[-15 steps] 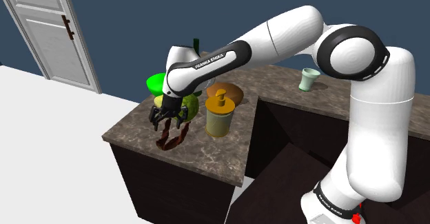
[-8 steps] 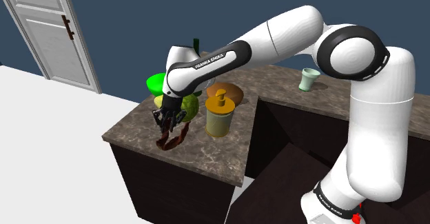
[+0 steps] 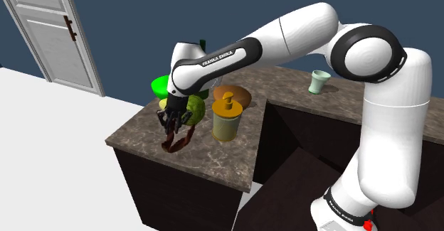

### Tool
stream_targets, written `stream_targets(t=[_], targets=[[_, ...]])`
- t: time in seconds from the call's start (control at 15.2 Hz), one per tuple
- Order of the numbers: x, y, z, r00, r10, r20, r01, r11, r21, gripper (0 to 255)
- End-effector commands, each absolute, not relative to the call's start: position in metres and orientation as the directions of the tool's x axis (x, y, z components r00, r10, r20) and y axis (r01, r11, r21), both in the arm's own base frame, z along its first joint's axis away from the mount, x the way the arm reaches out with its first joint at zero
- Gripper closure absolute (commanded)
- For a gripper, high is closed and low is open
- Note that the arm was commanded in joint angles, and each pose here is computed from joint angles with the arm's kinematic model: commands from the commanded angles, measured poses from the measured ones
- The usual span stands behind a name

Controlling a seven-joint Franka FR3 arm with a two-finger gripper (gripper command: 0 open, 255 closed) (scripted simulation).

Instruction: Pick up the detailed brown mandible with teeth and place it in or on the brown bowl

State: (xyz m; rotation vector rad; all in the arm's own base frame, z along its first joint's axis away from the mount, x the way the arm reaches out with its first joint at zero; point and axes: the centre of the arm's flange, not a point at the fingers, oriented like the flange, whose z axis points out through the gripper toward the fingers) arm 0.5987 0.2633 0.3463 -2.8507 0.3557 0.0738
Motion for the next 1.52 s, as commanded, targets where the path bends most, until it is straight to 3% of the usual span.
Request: stream_targets(t=[0.0, 1.45], targets=[[0.599, 0.262, 0.357, 0.969, -0.235, -0.083, -0.248, -0.934, -0.256, 255], [0.599, 0.262, 0.473, 0.969, -0.235, -0.083, -0.248, -0.934, -0.256, 255]])
